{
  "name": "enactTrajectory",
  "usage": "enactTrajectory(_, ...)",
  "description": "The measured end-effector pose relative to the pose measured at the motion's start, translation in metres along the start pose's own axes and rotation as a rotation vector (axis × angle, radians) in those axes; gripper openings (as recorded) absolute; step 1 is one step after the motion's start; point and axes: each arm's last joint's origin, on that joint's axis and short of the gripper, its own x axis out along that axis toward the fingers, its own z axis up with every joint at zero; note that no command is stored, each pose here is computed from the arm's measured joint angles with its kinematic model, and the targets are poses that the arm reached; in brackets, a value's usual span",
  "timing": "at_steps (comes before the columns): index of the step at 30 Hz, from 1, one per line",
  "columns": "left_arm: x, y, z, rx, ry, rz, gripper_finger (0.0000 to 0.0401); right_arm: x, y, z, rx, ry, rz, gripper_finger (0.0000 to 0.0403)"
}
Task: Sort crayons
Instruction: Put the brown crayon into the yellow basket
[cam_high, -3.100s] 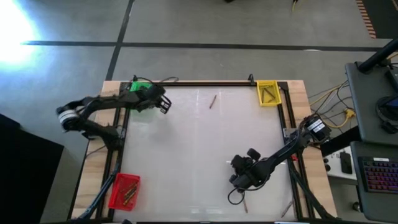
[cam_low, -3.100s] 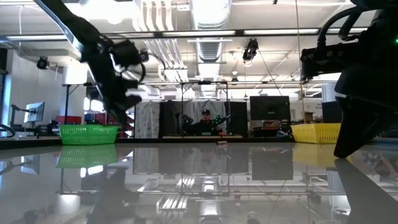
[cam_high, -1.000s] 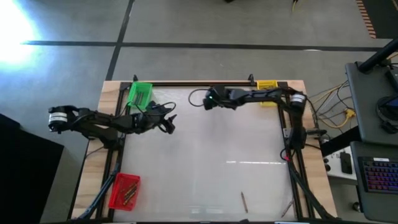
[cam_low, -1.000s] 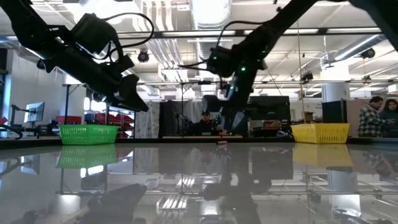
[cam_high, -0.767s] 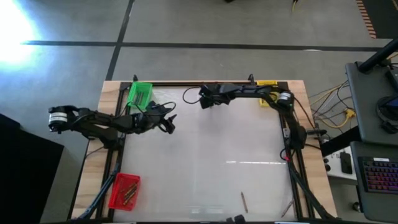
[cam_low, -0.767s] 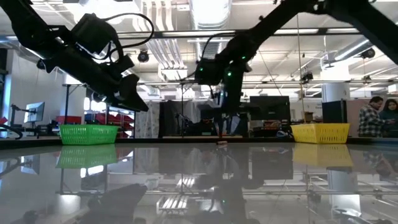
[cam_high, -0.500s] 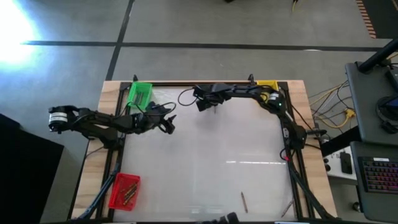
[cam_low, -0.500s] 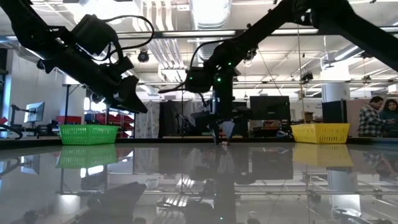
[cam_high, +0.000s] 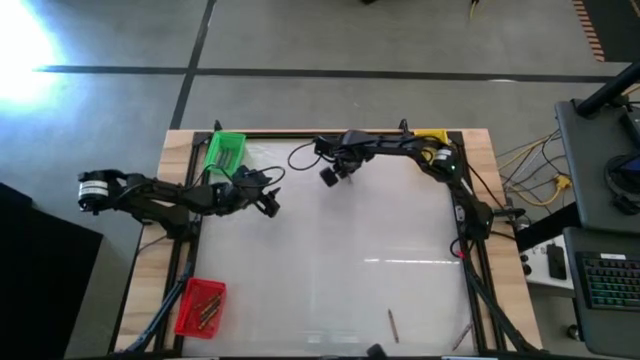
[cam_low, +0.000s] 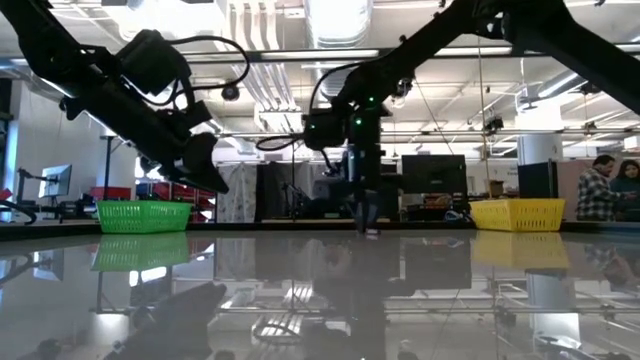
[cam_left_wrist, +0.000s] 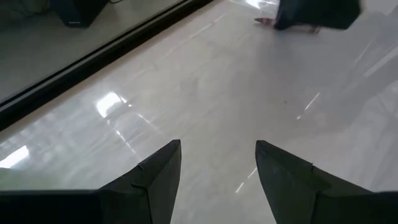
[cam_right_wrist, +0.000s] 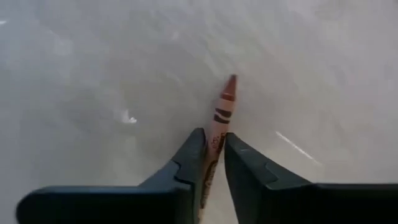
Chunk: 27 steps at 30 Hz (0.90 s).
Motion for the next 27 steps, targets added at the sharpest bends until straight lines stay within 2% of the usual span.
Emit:
enactTrajectory(3,0.000,0.000,-0.001,-0.001,0.006,0.002,0.0191,0.001,-0.007,-0.003,-0.008,0.020,0.047,0.0041)
enactTrajectory(10,0.000,0.000,-0.001,-0.013,0.006,0.002,0.0191,0.006,-0.013,-0.010,-0.018,-0.013,0.064,0.0012)
enactTrajectory(14,0.000,0.000,-0.001,-0.020,0.012,0.003,0.0191,-0.012,-0.019,-0.016,-0.024,-0.054,0.077,0.0010)
enactTrajectory(17,0.000,0.000,-0.001,-0.025,0.012,0.002,0.0191,-0.043,-0.032,-0.023,-0.027,-0.115,0.106,0.0009)
enactTrajectory(22,0.001,-0.001,-0.007,-0.030,0.050,0.006,0.0191,-0.081,-0.079,-0.047,0.037,-0.179,0.097,0.0009)
enactTrajectory(27,0.002,-0.006,-0.009,-0.047,0.043,-0.014,0.0191,-0.103,-0.139,-0.083,0.170,-0.225,0.005,0.0009)
